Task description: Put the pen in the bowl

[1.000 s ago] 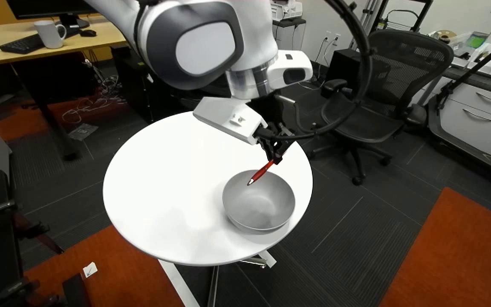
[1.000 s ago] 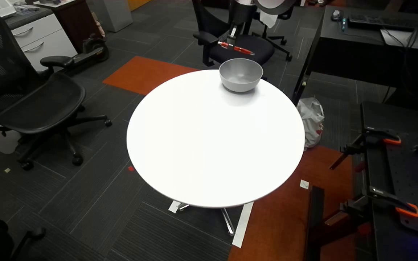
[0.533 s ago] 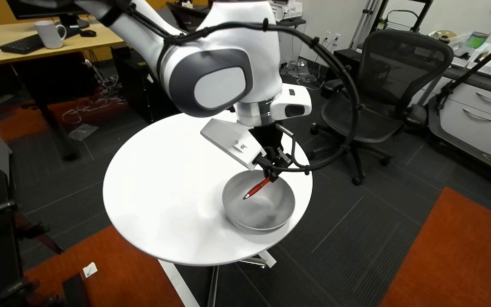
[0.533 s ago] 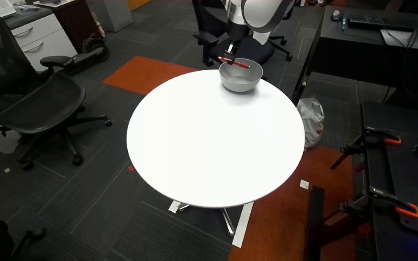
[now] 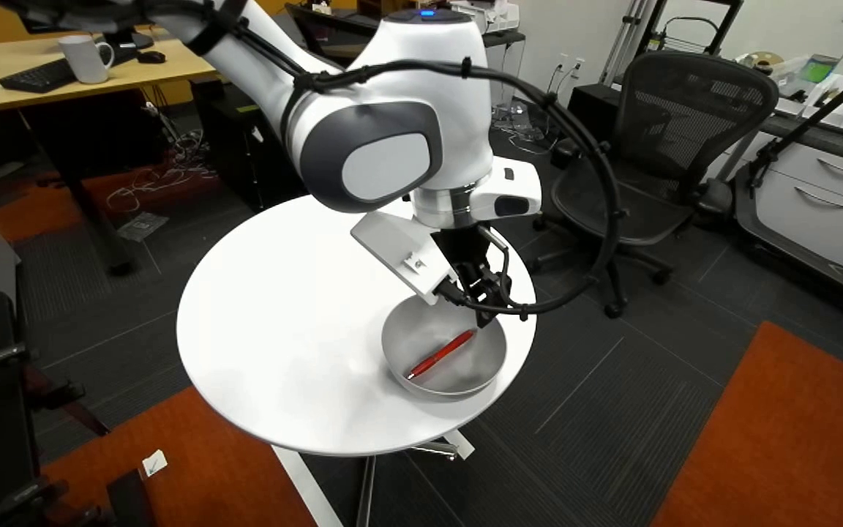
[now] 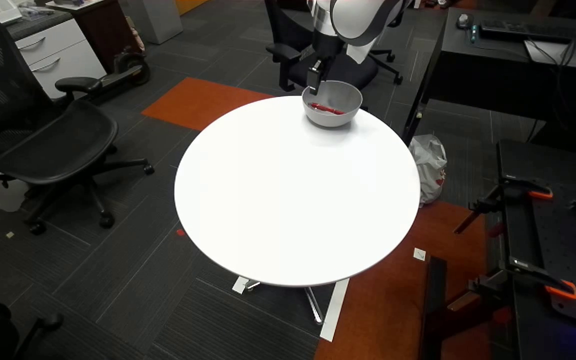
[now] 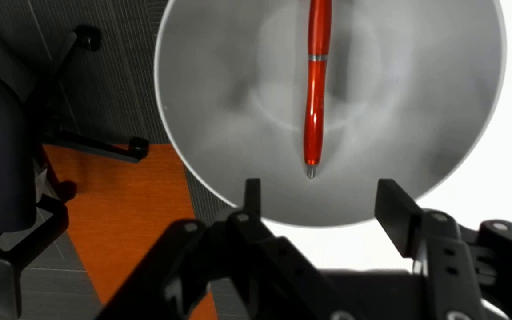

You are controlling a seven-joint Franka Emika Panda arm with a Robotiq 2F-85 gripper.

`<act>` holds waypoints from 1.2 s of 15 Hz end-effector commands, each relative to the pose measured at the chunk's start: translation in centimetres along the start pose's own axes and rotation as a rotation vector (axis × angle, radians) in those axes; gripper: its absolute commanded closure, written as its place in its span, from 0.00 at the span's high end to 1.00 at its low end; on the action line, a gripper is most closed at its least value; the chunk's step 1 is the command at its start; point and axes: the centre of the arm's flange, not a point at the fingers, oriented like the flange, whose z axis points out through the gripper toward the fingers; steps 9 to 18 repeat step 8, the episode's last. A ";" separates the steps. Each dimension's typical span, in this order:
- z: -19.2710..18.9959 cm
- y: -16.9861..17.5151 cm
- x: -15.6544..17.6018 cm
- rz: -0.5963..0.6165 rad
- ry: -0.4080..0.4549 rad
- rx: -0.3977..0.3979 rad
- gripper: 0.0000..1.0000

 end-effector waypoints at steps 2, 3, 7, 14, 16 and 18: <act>-0.4 0.1 0.6 0.038 -0.008 0.020 1.00; -0.4 0.0 0.5 0.039 -0.005 0.022 1.00; 0.0 -0.5 0.2 0.021 0.007 0.029 1.00; 0.0 -0.6 0.2 0.024 0.008 0.036 1.00; 0.0 -0.6 0.2 0.024 0.008 0.036 1.00; 0.0 -0.6 0.2 0.024 0.008 0.036 1.00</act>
